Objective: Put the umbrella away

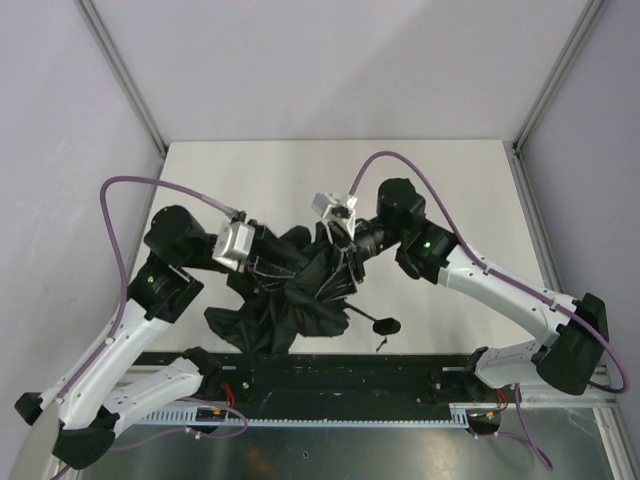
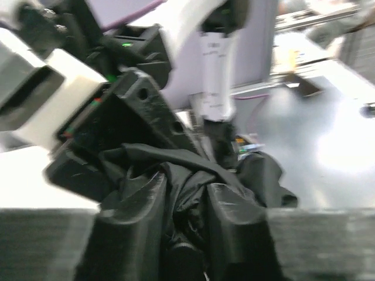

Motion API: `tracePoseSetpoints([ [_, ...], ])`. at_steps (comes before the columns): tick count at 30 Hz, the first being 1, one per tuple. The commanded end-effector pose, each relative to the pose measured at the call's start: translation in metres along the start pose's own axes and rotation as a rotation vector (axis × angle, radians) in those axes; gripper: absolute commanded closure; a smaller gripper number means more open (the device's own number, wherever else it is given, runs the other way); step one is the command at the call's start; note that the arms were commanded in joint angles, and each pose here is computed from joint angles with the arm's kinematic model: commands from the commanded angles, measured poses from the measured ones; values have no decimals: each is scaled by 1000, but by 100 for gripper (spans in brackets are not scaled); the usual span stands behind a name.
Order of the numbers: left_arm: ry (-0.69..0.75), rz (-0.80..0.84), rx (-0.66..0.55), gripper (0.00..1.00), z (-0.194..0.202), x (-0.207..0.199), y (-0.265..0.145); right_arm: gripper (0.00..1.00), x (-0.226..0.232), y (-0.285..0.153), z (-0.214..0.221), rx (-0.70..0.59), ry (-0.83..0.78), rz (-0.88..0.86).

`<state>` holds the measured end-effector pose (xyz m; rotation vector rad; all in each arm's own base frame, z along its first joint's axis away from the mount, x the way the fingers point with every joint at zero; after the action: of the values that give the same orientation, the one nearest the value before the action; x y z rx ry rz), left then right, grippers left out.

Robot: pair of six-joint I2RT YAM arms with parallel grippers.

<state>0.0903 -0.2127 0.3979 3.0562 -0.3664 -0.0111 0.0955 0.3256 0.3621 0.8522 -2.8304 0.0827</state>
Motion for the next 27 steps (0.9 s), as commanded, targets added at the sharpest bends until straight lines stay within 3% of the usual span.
tracePoseSetpoints([
  [1,321,-294,-93,52,-50,51,-6,100,-38,-27,11,-25,-12,219],
  [4,296,-368,-91,19,-55,75,-14,100,-57,-49,14,-42,-22,328],
  [7,288,-418,-91,8,-57,95,-20,100,-71,-68,15,-56,-40,412],
  [10,294,-456,-89,8,-57,111,-26,100,-80,-84,9,-93,-54,463],
  [14,256,-410,-82,22,-51,128,-22,100,-87,-93,-1,-146,-90,490],
  [16,236,-388,-77,8,-49,134,-19,100,-91,-97,-2,-157,-99,505],
  [18,207,-401,-73,3,-43,141,-21,100,-96,-105,-1,-158,-99,546],
  [22,132,-482,-80,1,-30,151,-31,100,-104,-129,5,-115,-107,723],
  [27,-78,-569,-150,5,9,169,-31,100,-97,-143,11,-46,-104,876],
])
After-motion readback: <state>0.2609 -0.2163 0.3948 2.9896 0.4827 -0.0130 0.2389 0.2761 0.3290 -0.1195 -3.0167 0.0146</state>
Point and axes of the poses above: each gripper's point midway between its finger pads, its own y axis out along the fingers, its own x axis along the line the jaws close on, z = x × y, the point moved 5 cm from there along -y, back along the fingers, and after that the axes turned 7 degrees about -y, right-handed, at the moved point
